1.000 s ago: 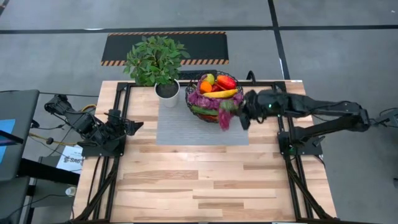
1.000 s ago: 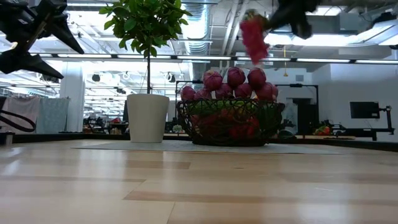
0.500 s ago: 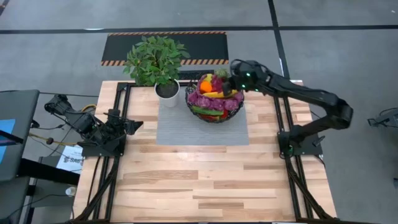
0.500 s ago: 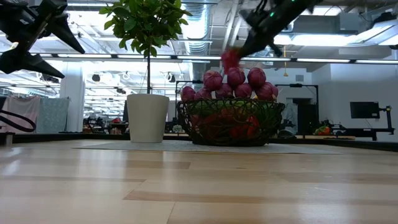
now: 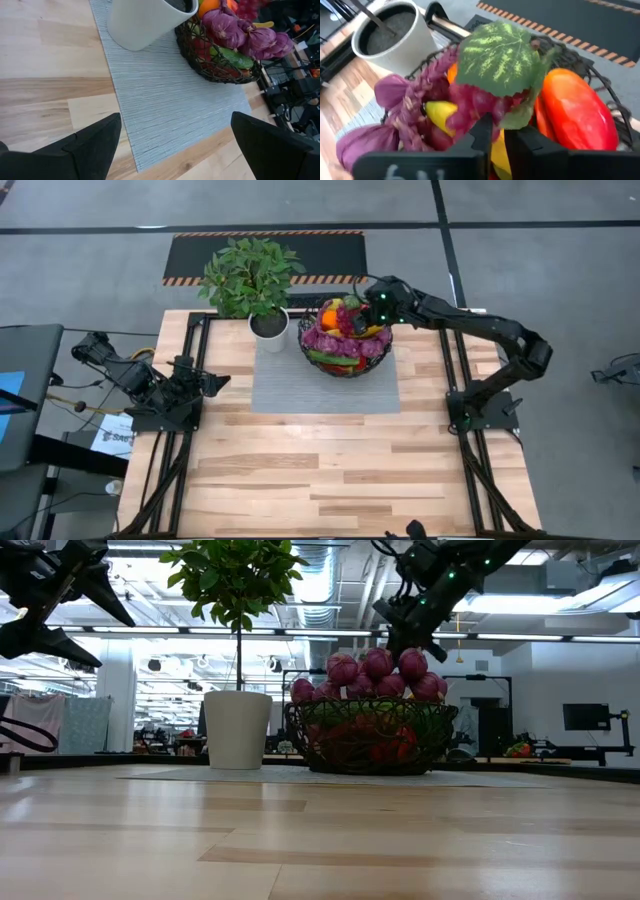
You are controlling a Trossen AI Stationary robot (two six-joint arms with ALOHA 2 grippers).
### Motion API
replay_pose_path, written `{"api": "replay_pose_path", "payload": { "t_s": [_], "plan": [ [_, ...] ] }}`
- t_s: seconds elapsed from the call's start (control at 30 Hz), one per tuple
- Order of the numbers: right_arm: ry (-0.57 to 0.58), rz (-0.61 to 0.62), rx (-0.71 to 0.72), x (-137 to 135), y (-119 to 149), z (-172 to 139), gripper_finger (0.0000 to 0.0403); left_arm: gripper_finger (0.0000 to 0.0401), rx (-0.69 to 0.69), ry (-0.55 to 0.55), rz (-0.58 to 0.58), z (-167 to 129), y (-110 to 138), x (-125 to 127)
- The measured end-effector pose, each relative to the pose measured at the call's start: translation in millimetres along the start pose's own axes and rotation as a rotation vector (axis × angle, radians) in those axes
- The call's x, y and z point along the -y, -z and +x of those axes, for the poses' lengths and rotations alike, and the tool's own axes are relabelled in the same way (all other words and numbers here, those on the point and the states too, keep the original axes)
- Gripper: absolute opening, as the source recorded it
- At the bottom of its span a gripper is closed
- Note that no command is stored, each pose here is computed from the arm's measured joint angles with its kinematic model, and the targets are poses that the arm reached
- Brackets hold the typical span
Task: Build produce basket
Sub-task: Put the red grapes into the black wire basket, then return to Home Position
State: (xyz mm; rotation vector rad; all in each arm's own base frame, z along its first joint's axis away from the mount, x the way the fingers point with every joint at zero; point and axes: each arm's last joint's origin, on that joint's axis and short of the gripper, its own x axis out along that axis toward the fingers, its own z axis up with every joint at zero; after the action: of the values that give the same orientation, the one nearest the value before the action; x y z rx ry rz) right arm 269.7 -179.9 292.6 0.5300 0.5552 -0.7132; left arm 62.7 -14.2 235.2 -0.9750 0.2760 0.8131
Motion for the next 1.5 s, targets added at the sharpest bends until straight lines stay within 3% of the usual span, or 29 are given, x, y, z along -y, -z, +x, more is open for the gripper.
{"api": "replay_pose_path", "payload": {
  "t_s": [0.23,0.47,0.73,0.9,1.07,1.2,1.37,1.5],
  "plan": [
    [0.012,0.012,-0.019,7,-1,-24,0.0163,0.0364,0.003,0.001,0.002,0,0,0],
    [-0.020,0.014,0.034,4,-2,-73,0.0240,0.0364,0.001,0.001,0.001,0,0,0],
    [-0.178,0.016,0.284,-3,5,-176,0.0249,0.0364,-0.025,0.003,0.027,0,1,1],
    [-0.280,0.003,0.355,3,30,-235,0.0249,0.0364,-0.032,0.005,0.035,0,1,1],
    [-0.397,-0.059,0.431,14,58,-274,0.0249,0.0364,-0.027,0.007,0.038,0,1,1],
    [-0.461,-0.054,0.425,26,88,-273,0.0249,0.0364,-0.017,0.054,0.082,0,2,7],
    [-0.556,-0.014,0.496,38,125,-248,0.0249,0.0364,0.010,0.196,0.243,-4,0,23],
    [-0.630,0.003,0.577,42,146,-227,0.0249,0.0364,0.044,0.270,0.270,-12,-12,20]
  ]
}}
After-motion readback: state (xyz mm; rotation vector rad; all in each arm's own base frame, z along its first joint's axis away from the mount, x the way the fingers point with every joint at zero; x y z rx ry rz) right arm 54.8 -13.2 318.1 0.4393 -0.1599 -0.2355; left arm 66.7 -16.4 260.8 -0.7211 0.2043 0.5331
